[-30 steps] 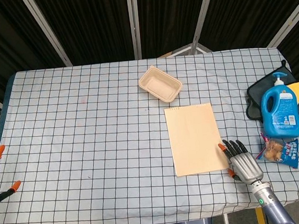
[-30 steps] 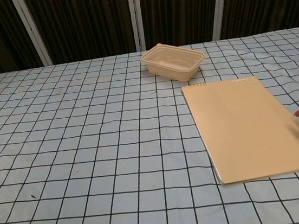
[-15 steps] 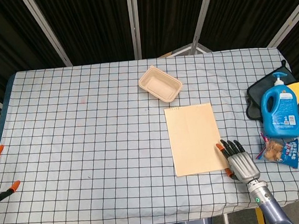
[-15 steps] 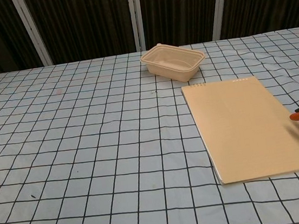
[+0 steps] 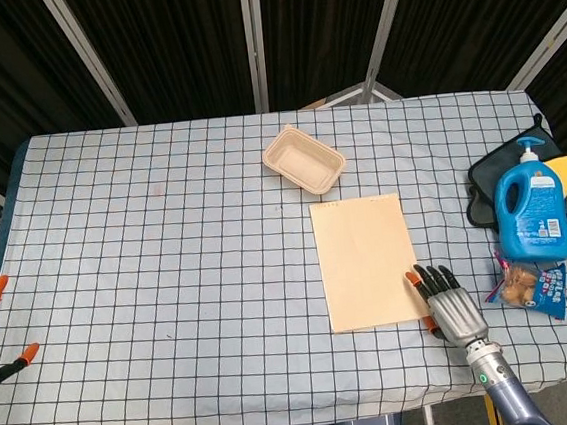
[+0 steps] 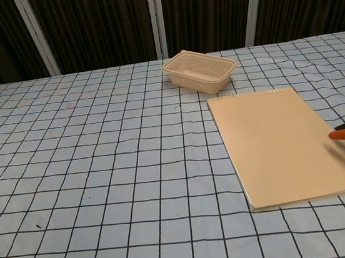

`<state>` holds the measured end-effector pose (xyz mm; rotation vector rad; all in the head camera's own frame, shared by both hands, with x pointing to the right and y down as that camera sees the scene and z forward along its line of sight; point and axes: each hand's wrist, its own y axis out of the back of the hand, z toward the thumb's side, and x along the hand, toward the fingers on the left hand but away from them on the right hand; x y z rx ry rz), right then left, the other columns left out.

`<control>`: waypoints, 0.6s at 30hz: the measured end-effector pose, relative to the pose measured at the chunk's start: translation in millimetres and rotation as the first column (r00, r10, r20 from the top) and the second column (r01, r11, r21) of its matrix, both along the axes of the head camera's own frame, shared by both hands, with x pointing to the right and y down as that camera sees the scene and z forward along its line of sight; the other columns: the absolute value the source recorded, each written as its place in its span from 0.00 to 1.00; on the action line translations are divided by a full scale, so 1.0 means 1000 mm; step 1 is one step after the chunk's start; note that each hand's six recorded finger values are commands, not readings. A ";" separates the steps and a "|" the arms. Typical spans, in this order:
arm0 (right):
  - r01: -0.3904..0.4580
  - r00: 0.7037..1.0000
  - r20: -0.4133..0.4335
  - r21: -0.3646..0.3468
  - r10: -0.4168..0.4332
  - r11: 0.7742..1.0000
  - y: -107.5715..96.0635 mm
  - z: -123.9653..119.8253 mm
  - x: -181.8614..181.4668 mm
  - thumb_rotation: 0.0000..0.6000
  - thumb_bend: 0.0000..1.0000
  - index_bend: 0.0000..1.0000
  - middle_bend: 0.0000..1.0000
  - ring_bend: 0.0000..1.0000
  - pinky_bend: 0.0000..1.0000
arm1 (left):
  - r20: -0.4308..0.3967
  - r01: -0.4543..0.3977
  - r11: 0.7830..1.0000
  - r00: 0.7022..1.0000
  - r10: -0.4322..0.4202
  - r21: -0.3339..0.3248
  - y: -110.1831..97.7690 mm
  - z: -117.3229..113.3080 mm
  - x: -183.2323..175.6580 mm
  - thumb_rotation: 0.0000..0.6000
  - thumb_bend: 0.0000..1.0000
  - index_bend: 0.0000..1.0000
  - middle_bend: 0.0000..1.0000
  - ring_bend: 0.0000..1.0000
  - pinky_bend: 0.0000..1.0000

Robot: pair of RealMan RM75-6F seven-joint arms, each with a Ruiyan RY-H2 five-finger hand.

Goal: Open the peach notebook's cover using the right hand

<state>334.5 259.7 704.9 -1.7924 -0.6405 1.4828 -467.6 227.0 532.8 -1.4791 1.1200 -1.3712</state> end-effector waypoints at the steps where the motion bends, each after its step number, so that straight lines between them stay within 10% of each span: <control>1: 0.002 1.000 -0.002 -0.002 -0.002 1.000 0.000 0.001 -0.001 1.00 0.40 0.00 0.00 0.00 0.00 | -0.001 0.000 1.000 1.000 0.000 0.000 0.000 0.000 0.000 1.00 0.11 0.00 0.00 0.00 0.00; 9: 0.022 1.000 0.001 0.008 -0.022 1.000 -0.009 0.011 -0.018 1.00 0.62 0.00 0.00 0.00 0.00 | -0.008 0.000 1.000 1.000 0.000 0.004 -0.001 -0.001 0.000 1.00 0.11 0.00 0.00 0.00 0.00; 18: 0.019 0.999 0.040 0.034 -0.021 0.999 -0.031 0.013 -0.042 1.00 0.60 0.00 0.00 0.00 0.00 | -0.010 0.004 1.000 1.000 -0.004 0.001 -0.001 0.000 -0.002 1.00 0.11 0.00 0.00 0.00 0.00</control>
